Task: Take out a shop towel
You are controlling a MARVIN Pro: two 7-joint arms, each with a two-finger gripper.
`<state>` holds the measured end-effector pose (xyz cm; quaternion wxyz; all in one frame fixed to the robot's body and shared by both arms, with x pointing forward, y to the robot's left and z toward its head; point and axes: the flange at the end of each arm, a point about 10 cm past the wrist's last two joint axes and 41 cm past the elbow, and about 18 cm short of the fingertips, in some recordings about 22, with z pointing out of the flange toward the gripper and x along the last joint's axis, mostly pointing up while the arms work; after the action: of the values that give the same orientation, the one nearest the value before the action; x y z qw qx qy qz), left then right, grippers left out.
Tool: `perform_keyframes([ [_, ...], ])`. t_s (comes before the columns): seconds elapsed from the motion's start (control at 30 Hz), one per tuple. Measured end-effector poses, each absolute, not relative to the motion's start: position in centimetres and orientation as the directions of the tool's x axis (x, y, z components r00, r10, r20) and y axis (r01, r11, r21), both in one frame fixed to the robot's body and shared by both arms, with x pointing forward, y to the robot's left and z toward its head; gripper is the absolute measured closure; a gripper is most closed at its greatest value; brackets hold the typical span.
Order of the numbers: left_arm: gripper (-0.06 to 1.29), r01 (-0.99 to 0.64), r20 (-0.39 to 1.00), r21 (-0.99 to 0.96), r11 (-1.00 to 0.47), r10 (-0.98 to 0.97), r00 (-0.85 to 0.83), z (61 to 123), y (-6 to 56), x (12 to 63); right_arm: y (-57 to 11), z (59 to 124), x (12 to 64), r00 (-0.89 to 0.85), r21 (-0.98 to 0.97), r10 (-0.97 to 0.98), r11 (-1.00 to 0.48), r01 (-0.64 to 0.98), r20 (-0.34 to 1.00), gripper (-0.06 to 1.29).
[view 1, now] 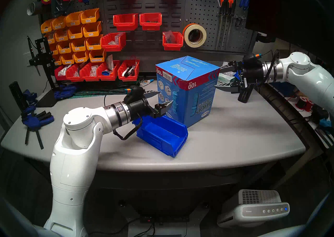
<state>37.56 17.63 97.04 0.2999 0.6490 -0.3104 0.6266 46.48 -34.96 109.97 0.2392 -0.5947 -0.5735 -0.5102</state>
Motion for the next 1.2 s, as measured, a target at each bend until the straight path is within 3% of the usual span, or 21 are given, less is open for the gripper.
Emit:
perform_keyframes([
  [1.2,-0.03,-0.806,0.999,0.040,-0.591,-0.007,0.054,95.8,18.0,37.2,-30.1,111.1,50.5,-0.187,0.307,0.455,-0.206,0.929,0.871,-0.02],
])
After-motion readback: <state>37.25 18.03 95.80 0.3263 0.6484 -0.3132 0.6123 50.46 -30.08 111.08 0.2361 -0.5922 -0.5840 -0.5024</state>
